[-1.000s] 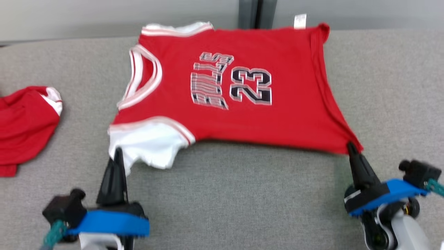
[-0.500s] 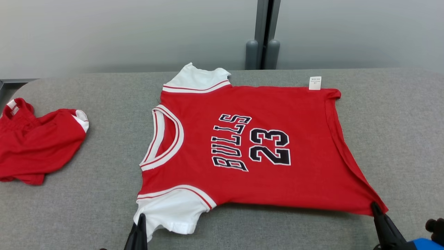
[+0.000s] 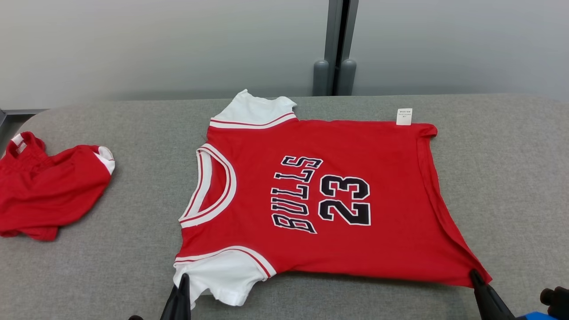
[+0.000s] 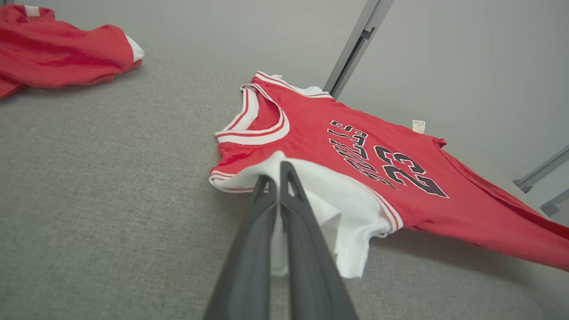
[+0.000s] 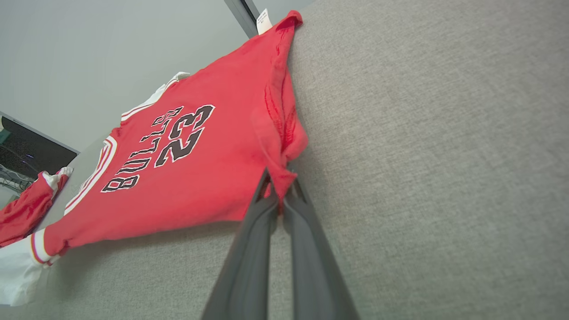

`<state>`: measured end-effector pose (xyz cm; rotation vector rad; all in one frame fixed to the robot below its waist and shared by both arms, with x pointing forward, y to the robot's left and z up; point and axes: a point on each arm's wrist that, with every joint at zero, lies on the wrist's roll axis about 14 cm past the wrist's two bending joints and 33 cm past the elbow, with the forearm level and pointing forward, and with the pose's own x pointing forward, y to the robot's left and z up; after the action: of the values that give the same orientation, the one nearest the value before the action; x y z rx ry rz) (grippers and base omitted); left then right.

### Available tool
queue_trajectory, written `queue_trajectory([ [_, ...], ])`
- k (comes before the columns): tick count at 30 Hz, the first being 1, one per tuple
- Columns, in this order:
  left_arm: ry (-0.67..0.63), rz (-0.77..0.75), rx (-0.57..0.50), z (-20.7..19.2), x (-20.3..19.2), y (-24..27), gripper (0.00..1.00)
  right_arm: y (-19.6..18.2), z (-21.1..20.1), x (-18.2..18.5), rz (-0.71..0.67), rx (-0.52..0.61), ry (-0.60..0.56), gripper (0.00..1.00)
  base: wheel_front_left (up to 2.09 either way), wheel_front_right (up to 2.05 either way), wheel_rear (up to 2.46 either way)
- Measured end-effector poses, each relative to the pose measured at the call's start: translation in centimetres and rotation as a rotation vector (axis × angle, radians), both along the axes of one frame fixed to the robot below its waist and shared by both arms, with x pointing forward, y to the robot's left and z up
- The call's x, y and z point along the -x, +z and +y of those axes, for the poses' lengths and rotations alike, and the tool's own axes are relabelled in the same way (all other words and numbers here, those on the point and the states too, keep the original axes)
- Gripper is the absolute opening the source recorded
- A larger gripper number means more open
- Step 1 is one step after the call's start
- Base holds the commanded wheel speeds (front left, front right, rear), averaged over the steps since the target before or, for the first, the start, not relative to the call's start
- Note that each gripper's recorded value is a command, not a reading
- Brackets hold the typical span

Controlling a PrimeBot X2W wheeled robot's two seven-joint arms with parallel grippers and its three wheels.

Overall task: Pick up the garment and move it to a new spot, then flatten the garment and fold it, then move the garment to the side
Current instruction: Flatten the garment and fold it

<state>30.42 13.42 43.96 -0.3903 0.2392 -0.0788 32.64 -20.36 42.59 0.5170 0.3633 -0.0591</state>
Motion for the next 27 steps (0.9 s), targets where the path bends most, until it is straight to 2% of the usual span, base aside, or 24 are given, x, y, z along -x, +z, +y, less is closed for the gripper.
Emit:
queue_trajectory([
  [12,-0.085,-0.047,-0.022,-1.2,-2.7,0.9,0.00,0.0,1.1,-1.5,0.005,-0.028,0.027,0.00,0.00,0.00,0.00],
  [27,-0.164,-0.070,-0.080,-1.1,-10.4,0.5,0.00,0.3,1.8,-7.6,-0.009,-0.045,0.053,0.00,0.00,0.00,0.00],
])
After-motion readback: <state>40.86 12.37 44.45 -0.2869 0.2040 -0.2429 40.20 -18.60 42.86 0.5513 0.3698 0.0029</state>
